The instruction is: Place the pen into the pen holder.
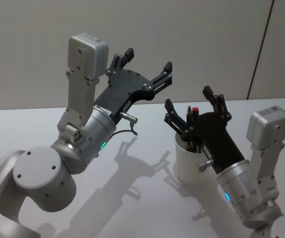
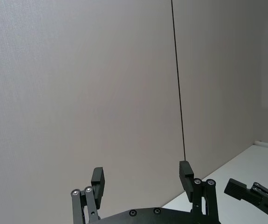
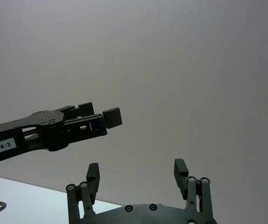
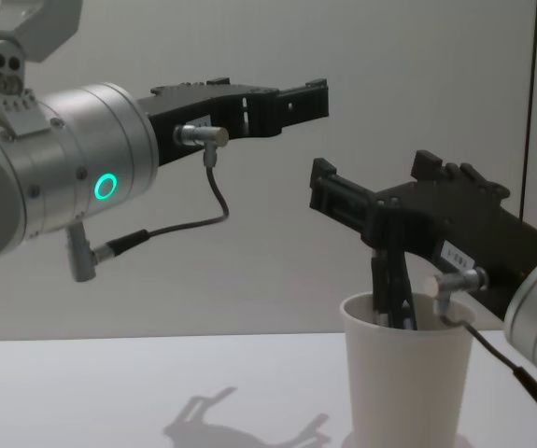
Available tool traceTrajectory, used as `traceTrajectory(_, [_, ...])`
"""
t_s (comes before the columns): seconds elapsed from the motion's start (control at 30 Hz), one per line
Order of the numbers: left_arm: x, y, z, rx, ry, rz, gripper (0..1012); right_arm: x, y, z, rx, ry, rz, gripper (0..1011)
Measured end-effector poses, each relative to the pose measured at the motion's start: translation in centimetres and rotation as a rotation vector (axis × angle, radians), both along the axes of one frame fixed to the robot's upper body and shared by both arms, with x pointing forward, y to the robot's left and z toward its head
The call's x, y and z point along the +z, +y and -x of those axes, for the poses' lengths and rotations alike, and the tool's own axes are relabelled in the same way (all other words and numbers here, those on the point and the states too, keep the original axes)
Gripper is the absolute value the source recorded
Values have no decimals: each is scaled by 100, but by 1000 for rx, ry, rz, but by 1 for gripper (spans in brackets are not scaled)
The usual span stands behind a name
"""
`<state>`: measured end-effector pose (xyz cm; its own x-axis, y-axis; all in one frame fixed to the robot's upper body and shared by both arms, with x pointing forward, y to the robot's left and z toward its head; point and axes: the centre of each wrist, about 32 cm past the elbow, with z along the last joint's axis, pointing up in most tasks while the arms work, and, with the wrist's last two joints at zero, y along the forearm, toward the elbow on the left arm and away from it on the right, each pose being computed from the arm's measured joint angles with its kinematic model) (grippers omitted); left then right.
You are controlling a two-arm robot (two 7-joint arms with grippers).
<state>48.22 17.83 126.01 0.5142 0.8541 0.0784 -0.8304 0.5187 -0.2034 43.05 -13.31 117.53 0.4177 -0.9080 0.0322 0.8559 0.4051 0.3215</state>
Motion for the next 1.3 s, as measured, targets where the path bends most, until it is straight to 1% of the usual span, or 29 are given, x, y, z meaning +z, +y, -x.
traceTrajectory(1.1, [0,0,0,0,0,0,1003,-3,1,0,0,1,0,1001])
traceTrajectory(1.23, [-22,5,-4,5,2,-8,1003,-3,-23,-7,-4,7,4,1001])
traceTrajectory(1.3, [-63,17,-15,16,4,-22,1003,-3,-48,-12,-6,13,8,1001])
